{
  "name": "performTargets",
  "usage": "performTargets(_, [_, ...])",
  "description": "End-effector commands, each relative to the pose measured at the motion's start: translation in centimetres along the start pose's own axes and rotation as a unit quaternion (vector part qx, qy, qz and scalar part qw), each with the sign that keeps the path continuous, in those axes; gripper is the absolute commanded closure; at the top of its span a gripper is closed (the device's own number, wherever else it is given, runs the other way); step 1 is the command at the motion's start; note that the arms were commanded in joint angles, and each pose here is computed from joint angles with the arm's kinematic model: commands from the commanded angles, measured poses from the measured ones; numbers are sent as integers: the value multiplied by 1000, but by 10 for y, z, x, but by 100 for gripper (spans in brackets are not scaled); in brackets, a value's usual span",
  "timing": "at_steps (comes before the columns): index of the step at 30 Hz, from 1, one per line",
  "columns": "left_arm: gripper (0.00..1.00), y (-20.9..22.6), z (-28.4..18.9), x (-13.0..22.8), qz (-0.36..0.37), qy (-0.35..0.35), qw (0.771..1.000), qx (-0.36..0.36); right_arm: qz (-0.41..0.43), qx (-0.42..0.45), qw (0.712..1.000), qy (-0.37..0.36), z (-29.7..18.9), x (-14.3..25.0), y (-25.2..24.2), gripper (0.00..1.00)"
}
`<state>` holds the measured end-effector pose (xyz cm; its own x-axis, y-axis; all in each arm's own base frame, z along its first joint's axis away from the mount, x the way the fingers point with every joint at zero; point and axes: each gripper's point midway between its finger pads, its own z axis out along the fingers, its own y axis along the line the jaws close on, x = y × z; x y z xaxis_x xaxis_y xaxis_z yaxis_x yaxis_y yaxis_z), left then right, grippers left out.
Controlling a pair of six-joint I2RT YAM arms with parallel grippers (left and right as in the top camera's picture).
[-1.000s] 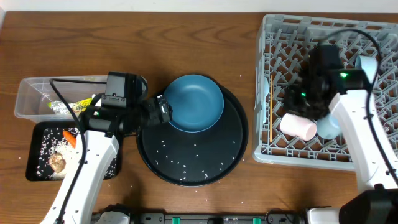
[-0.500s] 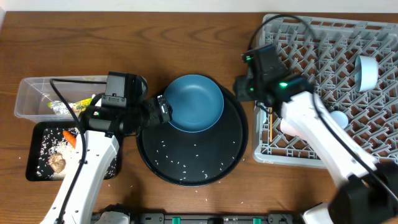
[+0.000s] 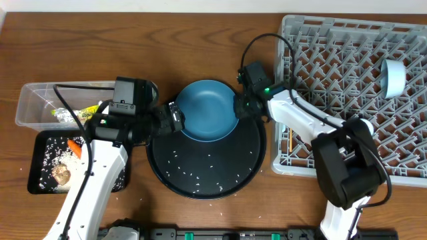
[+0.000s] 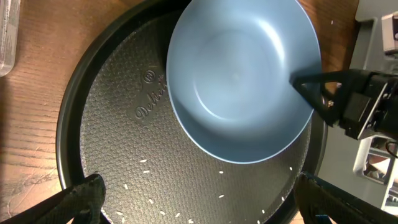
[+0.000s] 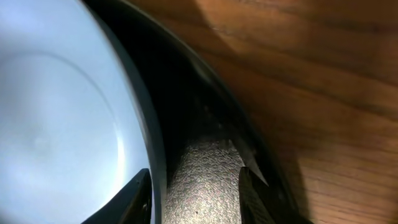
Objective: Sort waste into correct bins and load items into the dishwasher rack
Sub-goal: 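Grasp the blue plate rim with the right gripper and lift, then carry the blue plate right over the rack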
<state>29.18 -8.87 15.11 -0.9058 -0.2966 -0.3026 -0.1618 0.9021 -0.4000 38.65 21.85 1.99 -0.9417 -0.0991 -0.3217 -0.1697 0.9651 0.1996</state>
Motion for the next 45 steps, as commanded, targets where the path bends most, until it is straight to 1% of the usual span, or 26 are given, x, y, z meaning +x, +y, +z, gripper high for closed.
performTargets(1, [2,1,-1,-2,3,-5,1000,-4,-1,-6,1000,-2,-1,0,5,73])
performTargets(3, [2,1,-1,-2,3,-5,1000,-4,-1,-7,1000,-3,-1,0,6,95])
performTargets(4, [2,1,-1,-2,3,-5,1000,-4,-1,-7,1000,-3,-1,0,6,99])
performTargets(7, [2,1,-1,-2,3,-5,1000,-4,-1,-15,1000,-7,-1,-3,9,99])
performTargets(9, [2,1,-1,-2,3,-5,1000,-4,-3,-40,999,-14,-2,-7,18,99])
performTargets(13, [2,1,-1,-2,3,-5,1000,-4,-11,-124,990,-65,-32,-41,50,99])
performTargets(15, [2,1,-1,-2,3,-5,1000,-4,10,-127,987,-103,-57,-63,51,99])
performTargets(17, [2,1,-1,-2,3,-5,1000,-4,25,-103,985,-139,-90,-82,40,99])
performTargets(19, [2,1,-1,-2,3,-5,1000,-4,39,-52,984,-168,-123,-93,19,99])
performTargets(22, [2,1,-1,-2,3,-5,1000,-4,52,79,974,-207,-186,-97,-32,99])
performTargets(23, [2,1,-1,-2,3,-5,1000,-4,58,124,967,-216,-206,-95,-50,99])
performTargets(24, [2,1,-1,-2,3,-5,1000,-4,68,194,952,-228,-237,-90,-77,99])
performTargets(25, [2,1,-1,-2,3,-5,1000,-4,73,233,941,-234,-255,-87,-92,99])
performTargets(27, [2,1,-1,-2,3,-5,1000,-4,87,345,901,-247,-310,-74,-133,99])
performTargets(29, [2,1,-1,-2,3,-5,1000,-4,102,429,860,-257,-355,-61,-165,99])
performTargets(32, [2,1,-1,-2,3,-5,1000,-4,122,515,807,-261,-404,-46,-204,99])
performTargets(37, [2,1,-1,-2,3,-5,1000,-4,181,566,765,-249,-427,-32,-255,99])
performTargets(38, [2,1,-1,-2,3,-5,1000,-4,190,580,753,-244,-431,-29,-263,99])
performTargets(39, [2,1,-1,-2,3,-5,1000,-4,198,607,732,-237,-437,-26,-272,99])
performTargets(41, [2,1,-1,-2,3,-5,1000,-4,191,646,707,-216,-443,-25,-281,99])
performTargets(42, [2,1,-1,-2,3,-5,1000,-4,178,660,701,-203,-442,-29,-283,99])
performTargets(45, [2,1,-1,-2,3,-5,1000,-4,137,680,702,-161,-426,-43,-289,99])
